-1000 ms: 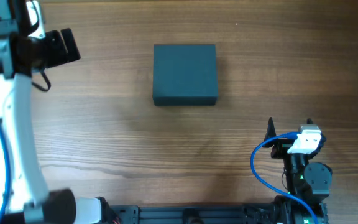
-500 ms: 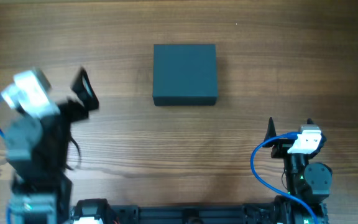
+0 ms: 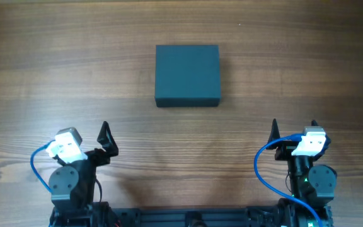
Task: Pack container
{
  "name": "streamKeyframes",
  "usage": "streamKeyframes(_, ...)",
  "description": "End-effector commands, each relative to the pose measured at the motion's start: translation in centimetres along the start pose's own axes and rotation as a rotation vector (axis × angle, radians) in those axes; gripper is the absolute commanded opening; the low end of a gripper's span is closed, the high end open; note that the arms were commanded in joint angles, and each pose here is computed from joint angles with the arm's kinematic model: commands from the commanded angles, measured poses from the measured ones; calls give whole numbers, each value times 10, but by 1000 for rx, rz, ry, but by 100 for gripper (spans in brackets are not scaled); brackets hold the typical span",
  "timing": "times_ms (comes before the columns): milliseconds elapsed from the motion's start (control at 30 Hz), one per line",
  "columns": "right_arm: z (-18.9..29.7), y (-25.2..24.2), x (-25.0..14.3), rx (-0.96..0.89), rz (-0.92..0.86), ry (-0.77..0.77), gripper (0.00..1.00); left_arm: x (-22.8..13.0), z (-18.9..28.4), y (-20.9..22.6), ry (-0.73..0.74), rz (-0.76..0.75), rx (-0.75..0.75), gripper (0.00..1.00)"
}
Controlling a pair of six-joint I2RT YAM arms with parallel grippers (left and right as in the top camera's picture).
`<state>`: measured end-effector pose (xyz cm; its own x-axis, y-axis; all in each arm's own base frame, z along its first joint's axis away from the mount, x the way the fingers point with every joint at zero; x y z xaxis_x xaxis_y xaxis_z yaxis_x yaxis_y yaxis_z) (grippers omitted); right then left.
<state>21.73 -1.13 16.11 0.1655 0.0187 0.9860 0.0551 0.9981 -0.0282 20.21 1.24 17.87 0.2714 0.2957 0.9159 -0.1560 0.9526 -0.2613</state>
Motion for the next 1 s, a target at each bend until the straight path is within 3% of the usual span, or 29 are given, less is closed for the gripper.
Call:
streamKeyframes(0,1,1,2,12,-19,-14,100,-6,3,5,-3,0,18,100)
streamKeyframes(233,1,1,2,12,-19,-14,100,22,8,3,-146,11,15,100)
streamKeyframes(700,1,1,2,12,-19,-14,100,-20,-22,13,-124,17,16,100)
streamKeyframes(967,1,1,2,12,-20,-14,100,-19,-22,10,-127,14,5,100)
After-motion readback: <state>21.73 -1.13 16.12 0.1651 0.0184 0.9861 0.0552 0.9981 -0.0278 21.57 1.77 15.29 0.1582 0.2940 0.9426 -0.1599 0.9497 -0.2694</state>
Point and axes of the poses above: each gripper's point midway between its finger pads, its own z axis back along the fingers, its own y axis along the line the jaws close on, x = y × z, the point moved 2 cm from there along z, back along the fingers, and after that the axes turned 1 degree about -z, right-handed, at the moved point
